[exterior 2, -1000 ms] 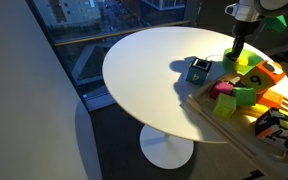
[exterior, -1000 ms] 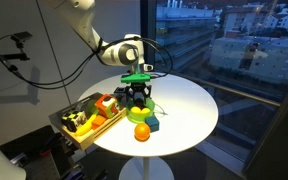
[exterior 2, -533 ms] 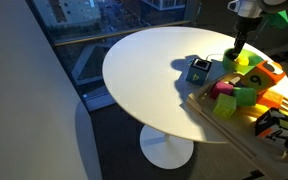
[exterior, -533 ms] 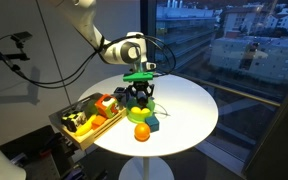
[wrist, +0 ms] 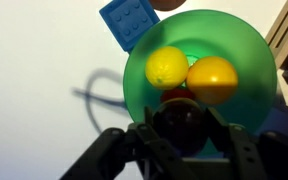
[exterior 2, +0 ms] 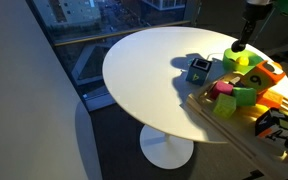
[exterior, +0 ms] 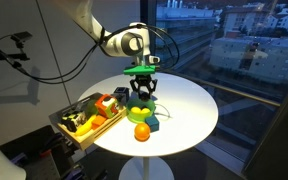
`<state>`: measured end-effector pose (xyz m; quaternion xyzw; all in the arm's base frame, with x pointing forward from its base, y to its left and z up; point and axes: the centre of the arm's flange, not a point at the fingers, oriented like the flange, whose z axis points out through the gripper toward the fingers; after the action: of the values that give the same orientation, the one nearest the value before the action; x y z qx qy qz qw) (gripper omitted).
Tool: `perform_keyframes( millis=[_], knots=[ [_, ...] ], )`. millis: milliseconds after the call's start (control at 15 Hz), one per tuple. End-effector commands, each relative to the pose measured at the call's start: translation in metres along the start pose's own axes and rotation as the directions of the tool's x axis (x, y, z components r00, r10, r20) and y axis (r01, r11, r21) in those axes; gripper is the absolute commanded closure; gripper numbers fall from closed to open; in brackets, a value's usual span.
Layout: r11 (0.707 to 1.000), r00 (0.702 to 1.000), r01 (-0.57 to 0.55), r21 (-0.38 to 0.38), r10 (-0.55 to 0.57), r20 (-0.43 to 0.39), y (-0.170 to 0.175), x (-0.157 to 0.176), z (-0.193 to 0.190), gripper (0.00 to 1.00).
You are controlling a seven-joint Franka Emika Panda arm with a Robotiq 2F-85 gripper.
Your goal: Put the purple and orange plush toy on the table
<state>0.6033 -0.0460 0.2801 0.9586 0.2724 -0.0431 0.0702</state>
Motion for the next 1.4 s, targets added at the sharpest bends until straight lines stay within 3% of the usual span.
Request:
perform_keyframes(
  millis=[0,800,1333],
  knots=[
    [0.999,0.999,-0.051,0.02,0.05,0.02,0.01,-0.015,-0.018,0.7],
    [0.984,0.98,-0.177,0.027,0.174,0.094,0.058,-0.064,-0.005,0.7],
    [0.98,0.975,-0.195,0.026,0.191,0.118,0.065,-0.078,0.014,0.7]
  ],
)
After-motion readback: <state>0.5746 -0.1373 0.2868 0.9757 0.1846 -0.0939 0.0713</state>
